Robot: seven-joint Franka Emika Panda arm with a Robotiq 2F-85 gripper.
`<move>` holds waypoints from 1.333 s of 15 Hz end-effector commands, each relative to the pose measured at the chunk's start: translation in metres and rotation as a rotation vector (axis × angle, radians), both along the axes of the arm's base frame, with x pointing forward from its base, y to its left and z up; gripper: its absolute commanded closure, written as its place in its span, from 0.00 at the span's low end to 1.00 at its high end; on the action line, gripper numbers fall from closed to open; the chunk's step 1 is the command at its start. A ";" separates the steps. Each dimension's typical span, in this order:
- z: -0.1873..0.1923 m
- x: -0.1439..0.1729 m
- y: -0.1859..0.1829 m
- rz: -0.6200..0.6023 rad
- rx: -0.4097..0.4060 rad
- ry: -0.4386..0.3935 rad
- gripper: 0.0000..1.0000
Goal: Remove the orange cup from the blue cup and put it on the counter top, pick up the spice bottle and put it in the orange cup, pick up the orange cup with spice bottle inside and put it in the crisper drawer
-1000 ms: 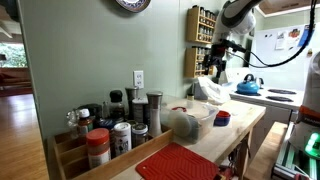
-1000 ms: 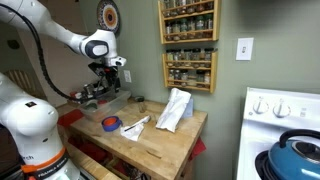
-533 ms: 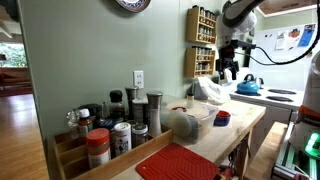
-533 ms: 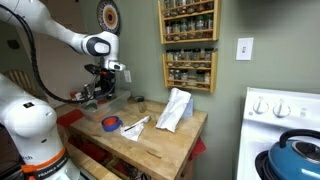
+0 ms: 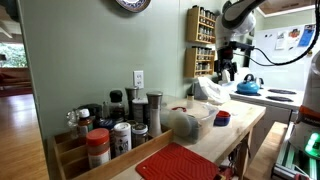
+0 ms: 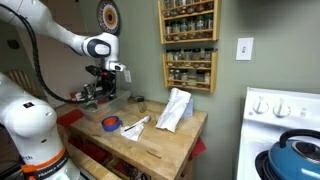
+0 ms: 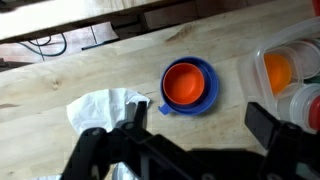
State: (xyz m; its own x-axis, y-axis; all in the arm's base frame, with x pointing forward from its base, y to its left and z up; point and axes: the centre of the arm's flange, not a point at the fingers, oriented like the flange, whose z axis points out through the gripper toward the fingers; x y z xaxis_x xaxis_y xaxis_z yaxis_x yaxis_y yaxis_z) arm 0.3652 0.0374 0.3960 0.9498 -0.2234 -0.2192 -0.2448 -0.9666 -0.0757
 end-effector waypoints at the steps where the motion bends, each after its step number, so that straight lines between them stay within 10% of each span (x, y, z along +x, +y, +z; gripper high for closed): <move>1: -0.032 0.008 0.016 -0.003 -0.033 -0.042 0.00; 16: -0.148 0.013 0.043 -0.278 -0.024 0.042 0.02; 17: -0.150 0.011 0.041 -0.297 -0.023 0.039 0.26; 20: -0.156 0.010 0.039 -0.334 -0.020 0.036 0.37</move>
